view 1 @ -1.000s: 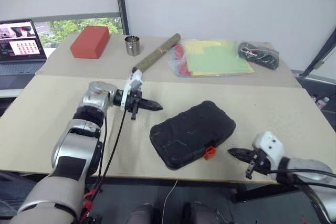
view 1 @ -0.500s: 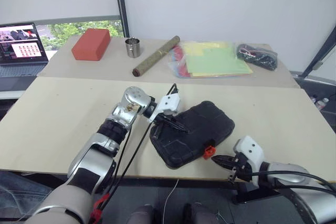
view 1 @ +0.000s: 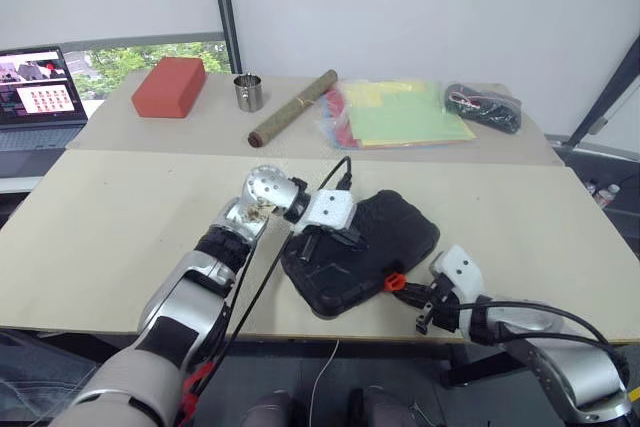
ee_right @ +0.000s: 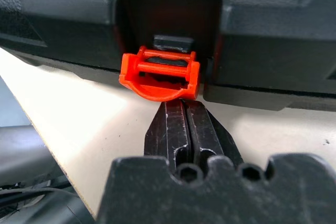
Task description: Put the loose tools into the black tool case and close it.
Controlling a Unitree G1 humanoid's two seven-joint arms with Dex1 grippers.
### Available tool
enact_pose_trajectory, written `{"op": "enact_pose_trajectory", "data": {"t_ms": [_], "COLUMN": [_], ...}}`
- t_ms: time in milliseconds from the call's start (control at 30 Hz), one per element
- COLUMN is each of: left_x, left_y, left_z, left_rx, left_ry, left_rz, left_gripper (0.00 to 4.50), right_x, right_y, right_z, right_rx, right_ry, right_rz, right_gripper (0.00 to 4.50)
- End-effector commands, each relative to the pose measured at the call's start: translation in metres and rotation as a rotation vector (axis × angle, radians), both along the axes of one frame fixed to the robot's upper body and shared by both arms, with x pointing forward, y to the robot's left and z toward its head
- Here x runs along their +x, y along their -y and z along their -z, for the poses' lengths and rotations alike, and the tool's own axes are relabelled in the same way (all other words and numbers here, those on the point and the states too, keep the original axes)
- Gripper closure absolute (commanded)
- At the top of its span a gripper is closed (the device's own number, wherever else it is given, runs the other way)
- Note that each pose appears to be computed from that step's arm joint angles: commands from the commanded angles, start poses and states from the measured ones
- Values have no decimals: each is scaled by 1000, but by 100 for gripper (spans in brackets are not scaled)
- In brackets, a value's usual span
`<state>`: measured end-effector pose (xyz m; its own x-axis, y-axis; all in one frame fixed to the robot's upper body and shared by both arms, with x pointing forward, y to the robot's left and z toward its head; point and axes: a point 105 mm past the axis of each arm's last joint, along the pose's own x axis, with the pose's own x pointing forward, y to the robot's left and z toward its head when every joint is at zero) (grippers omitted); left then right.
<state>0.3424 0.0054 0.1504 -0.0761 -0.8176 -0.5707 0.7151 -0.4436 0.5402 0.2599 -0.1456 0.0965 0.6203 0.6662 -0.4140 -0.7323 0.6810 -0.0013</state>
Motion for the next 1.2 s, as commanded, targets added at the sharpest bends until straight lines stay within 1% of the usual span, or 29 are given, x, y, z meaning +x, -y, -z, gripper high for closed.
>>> {"op": "enact_pose_trajectory", "data": {"t_ms": [33, 200, 367, 633, 700, 767, 800, 833, 867, 967, 1000, 1033, 1067, 1100, 1133, 1200], "left_x": [-5, -4, -3, -3, 0, 7, 10, 13, 13, 3, -5, -13, -27, -39, -50, -64], "left_y": [-12, -9, -16, -22, -27, -43, -52, -66, -79, -125, -144, -163, -185, -197, -206, -216], "left_z": [49, 48, 50, 50, 46, 32, 24, 12, 2, -31, -44, -57, -70, -78, -81, -81], "left_rx": [176, 155, 159, 131, 105, 33, -8, -53, -87, -170, -198, -221, -236, -236, -227, -206], "left_ry": [-48, -60, -79, -118, -142, -240, -292, -353, -397, -524, -563, -598, -638, -668, -694, -719], "left_rz": [-1, -2, -25, -59, -101, -201, -248, -303, -341, -434, -474, -517, -568, -599, -621, -656], "left_gripper": [449, 449, 449, 449, 449, 449, 398, 385, 347, 242, 207, 203, 139, 127, 102, 22], "right_x": [-1, 3, -2, -1, -5, -17, -22, -28, -33, -42, -43, -44, -45, -47, -48, -48], "right_y": [-18, -17, -17, -18, -16, -7, -2, 6, 13, 39, 51, 63, 77, 86, 93, 102], "right_z": [-56, -48, -53, -53, -52, -50, -51, -54, -58, -78, -88, -99, -113, -124, -131, -139], "right_rx": [66, 30, 44, 34, 30, 15, 7, -5, -17, -54, -67, -81, -89, -91, -91, -92], "right_ry": [200, 178, 173, 177, 161, 126, 114, 99, 94, 92, 91, 91, 87, 84, 81, 77], "right_rz": [-95, -91, -121, -136, -144, -164, -175, -184, -195, -226, -230, -234, -243, -250, -256, -263], "right_gripper": [450, 450, 450, 450, 450, 450, 421, 391, 367, 263, 231, 201, 163, 139, 113, 38]}}
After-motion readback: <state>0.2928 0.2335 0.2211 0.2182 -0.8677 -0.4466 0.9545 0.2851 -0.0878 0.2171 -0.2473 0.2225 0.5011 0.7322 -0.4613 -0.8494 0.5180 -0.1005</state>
